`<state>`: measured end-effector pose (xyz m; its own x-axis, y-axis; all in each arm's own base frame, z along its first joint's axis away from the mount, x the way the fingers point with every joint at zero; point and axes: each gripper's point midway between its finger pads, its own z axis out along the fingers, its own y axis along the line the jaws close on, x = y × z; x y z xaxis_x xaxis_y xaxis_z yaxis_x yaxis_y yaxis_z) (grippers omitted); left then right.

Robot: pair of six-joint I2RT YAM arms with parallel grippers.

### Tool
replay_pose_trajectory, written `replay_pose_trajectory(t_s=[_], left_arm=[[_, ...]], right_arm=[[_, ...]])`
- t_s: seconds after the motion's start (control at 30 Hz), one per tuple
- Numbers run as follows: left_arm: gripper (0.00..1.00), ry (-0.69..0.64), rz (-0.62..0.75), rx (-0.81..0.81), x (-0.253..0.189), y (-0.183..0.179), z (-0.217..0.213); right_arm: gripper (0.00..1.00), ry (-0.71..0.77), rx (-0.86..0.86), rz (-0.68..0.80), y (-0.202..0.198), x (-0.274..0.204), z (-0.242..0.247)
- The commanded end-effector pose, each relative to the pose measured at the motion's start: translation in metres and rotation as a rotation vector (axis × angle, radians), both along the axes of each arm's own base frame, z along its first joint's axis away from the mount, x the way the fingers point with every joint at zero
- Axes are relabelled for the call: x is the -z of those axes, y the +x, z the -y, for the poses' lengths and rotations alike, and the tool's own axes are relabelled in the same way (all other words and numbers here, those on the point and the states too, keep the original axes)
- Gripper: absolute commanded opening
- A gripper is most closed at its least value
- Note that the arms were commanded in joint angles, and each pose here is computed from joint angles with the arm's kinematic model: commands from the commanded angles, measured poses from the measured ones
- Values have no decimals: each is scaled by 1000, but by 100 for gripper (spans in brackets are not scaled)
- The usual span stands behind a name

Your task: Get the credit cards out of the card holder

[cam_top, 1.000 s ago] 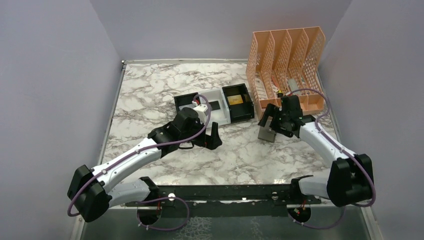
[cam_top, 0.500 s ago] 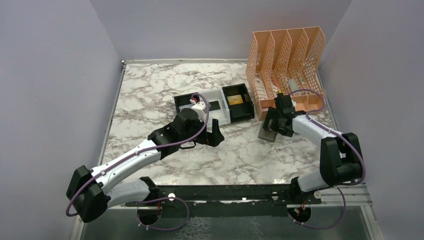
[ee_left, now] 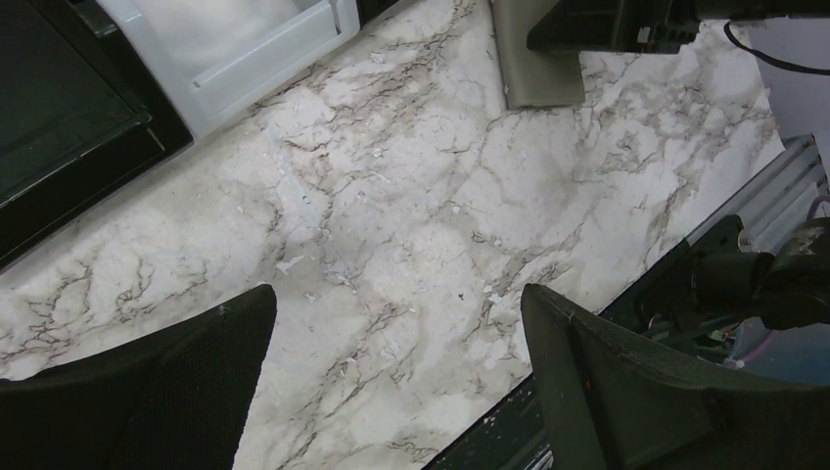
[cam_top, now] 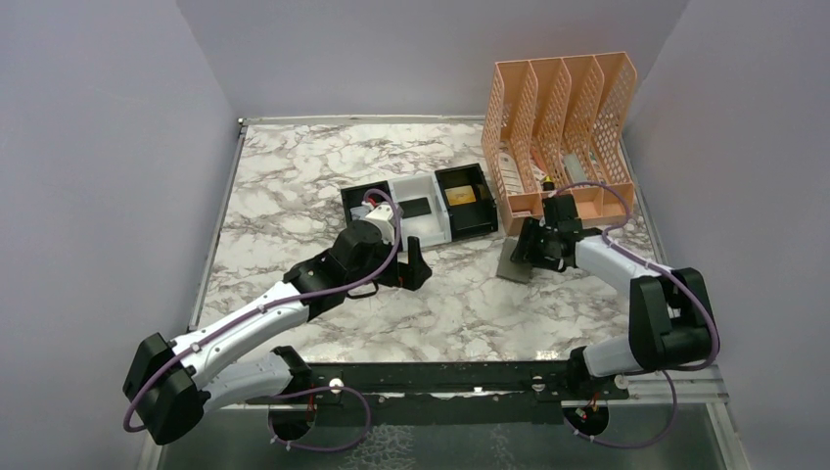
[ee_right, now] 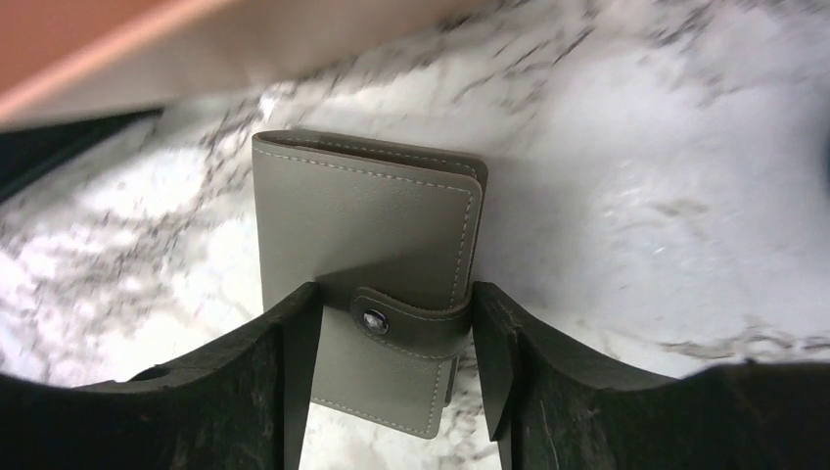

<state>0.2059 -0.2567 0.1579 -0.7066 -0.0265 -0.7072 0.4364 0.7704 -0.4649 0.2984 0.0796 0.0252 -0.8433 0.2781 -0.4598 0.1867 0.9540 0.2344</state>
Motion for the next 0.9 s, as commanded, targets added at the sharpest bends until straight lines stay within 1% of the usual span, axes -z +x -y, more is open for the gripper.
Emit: replay_pose_trajectory(t_s=[0.0,0.13,0.2,0.33,0.43,0.57,0.6,0.67,0.77,0.87], left_arm=[[99,-16,33,-48,-3,5,-5],[99,-16,35,-50,-1,7,-3],[99,-12,27,-49,1,6,-3],[99,-7,23,-68,6,6,-7],[99,-6,23,-96,8,7,-12],[99,-8,9,-150,15,7,-19],[97,-7,1,-156,19,6,-21],[95,0,-20,-161,26,4,-22],[96,0,-58,-136,35,-1,-17],[96,-2,-101,-129,45,-5,-14]], right_arm=[[53,151,-141,-32,-28,0,-33],[51,175,-226,-47,-37,-3,-48],[50,212,-318,-55,-48,-5,-69],[50,190,-501,-76,-72,-4,-111],[50,199,-594,-83,-86,-4,-134],[52,261,-729,-18,-95,-23,-162],[52,271,-750,1,-95,-30,-166],[56,248,-735,34,-88,-41,-165],[62,182,-709,76,-77,-53,-157],[64,145,-699,58,-78,-55,-150]])
